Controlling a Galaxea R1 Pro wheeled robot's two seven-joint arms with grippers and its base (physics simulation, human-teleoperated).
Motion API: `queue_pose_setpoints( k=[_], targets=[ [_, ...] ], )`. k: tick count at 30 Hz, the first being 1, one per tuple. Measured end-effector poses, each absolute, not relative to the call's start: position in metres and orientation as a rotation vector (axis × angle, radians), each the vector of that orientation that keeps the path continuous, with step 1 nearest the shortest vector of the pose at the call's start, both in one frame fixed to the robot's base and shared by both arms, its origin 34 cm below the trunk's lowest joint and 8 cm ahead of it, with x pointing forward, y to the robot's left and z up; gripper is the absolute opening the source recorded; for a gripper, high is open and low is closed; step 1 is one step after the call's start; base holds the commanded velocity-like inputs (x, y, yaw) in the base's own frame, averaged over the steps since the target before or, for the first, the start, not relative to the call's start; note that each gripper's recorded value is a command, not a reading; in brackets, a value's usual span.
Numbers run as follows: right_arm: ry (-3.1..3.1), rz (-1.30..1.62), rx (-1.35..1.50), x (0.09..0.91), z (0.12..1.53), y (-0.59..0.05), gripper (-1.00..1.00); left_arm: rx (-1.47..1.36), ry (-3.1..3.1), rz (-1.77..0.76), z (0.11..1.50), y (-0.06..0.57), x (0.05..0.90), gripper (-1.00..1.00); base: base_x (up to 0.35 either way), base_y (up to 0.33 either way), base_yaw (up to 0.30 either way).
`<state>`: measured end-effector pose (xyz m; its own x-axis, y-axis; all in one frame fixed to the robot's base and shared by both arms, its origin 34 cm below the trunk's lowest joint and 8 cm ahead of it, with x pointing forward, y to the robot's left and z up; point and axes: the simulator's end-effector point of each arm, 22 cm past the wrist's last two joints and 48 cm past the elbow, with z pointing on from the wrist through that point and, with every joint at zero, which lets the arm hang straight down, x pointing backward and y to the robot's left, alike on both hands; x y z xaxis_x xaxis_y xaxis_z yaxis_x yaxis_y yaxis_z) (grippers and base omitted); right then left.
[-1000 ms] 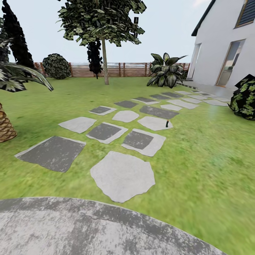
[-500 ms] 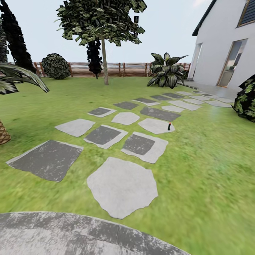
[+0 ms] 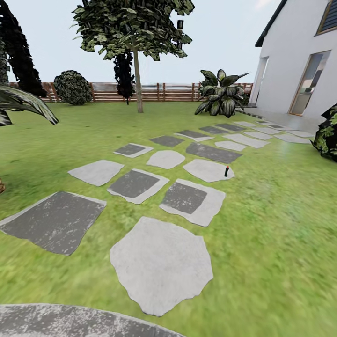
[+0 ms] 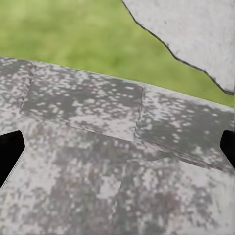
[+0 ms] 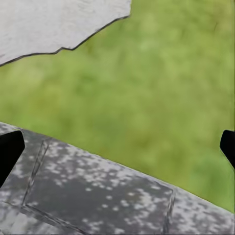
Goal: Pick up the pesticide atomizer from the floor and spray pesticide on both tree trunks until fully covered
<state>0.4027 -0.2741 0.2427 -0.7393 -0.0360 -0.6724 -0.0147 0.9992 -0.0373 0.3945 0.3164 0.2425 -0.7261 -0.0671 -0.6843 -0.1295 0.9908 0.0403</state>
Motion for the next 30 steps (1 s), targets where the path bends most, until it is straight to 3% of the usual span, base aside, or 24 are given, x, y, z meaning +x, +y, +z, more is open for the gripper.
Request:
queue_pose_setpoints(
  k=[30],
  targets=[
    [2.400, -0.041, -0.034, 0.4035, 0.2433, -0.2746, 1.00, -0.137, 2.386, 0.109, 0.2423, 0.3165, 0.3943, 1.00, 0.340, 0.000, 0.000]
  ],
)
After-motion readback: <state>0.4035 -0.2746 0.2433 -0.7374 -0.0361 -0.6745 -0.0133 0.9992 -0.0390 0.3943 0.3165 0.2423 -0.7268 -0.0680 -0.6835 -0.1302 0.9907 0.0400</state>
